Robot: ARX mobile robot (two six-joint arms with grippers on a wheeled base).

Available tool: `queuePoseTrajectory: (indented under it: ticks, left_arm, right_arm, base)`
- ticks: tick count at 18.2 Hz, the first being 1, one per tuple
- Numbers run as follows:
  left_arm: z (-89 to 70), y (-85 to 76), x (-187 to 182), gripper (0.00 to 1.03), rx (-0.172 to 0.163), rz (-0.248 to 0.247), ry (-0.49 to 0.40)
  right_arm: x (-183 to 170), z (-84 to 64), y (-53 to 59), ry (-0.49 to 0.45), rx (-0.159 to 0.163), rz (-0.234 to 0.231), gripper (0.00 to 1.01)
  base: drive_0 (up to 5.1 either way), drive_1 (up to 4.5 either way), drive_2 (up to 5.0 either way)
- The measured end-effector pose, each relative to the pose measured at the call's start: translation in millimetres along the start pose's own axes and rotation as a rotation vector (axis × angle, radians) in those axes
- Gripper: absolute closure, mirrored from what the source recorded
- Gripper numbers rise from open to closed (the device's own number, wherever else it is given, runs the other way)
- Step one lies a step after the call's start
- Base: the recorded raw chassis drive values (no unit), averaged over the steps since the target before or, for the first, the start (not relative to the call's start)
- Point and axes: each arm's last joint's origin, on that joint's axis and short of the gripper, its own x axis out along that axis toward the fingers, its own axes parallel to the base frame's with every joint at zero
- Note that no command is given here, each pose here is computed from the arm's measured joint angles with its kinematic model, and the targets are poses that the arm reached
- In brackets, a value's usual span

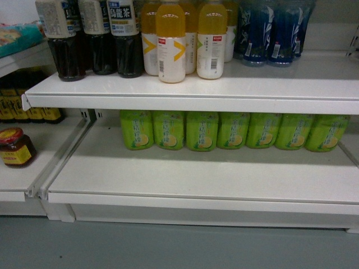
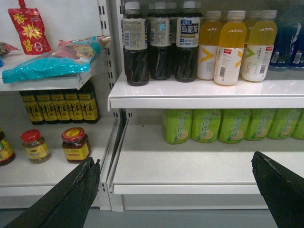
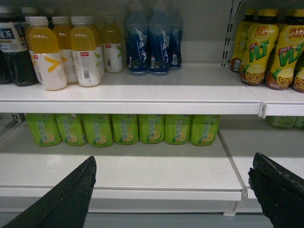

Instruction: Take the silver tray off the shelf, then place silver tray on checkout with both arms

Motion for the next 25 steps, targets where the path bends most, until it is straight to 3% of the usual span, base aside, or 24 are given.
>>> queuePoseTrajectory:
  ticks: [25]
  left_arm:
    - [-0.1,0.0,0.0,0.05,0.000,0.000,0.001]
  right_arm:
    - [0.0,-0.1,0.0,0.002,0.000,0.000,0.03]
  base:
    - [0.0,0.00,0.0]
